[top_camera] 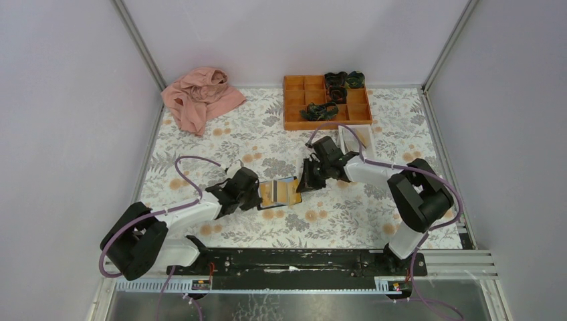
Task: Put the credit cards into the card holder
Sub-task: Turn over the card slot in the card holder.
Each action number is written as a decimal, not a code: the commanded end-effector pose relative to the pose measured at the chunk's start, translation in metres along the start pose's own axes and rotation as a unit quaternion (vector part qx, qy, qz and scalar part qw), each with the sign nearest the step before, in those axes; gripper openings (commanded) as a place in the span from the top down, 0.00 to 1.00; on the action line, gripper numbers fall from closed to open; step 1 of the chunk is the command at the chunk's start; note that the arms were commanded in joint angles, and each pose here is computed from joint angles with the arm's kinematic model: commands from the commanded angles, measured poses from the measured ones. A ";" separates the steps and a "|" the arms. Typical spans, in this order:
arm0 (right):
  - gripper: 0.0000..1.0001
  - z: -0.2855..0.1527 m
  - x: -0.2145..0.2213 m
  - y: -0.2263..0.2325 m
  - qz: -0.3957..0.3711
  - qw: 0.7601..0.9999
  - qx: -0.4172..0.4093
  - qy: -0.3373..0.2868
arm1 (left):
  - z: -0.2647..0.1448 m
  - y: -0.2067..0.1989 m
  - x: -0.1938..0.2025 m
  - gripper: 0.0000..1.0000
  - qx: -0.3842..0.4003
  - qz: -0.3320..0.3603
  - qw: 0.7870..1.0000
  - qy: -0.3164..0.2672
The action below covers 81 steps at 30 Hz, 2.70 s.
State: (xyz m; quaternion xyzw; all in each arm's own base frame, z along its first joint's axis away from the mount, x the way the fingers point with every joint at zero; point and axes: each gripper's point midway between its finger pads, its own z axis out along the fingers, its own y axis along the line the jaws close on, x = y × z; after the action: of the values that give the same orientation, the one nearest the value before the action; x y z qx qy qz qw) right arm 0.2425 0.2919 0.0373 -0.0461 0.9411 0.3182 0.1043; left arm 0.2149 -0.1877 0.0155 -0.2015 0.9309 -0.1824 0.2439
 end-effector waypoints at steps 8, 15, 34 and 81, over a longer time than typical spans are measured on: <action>1.00 -0.010 -0.004 -0.015 -0.003 0.998 0.045 -0.040 | -0.005 0.016 0.006 0.99 -0.029 0.008 0.999 0.011; 1.00 0.001 -0.002 0.004 0.007 1.000 -0.014 -0.018 | -0.004 0.017 0.008 0.99 -0.031 0.008 0.999 0.015; 1.00 -0.025 -0.026 0.061 -0.014 0.992 -0.111 -0.051 | -0.002 0.016 0.009 1.00 -0.031 0.007 0.999 0.018; 1.00 -0.007 -0.006 0.101 -0.069 0.990 -0.124 -0.008 | -0.008 -0.027 0.012 1.00 0.026 -0.003 0.999 0.024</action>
State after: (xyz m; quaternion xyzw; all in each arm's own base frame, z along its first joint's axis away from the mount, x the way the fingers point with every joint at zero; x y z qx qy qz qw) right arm 0.2282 0.3551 0.0768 -0.0969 0.9048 0.4010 0.1060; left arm 0.2052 -0.2048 0.0227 -0.1901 0.9358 -0.1948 0.2238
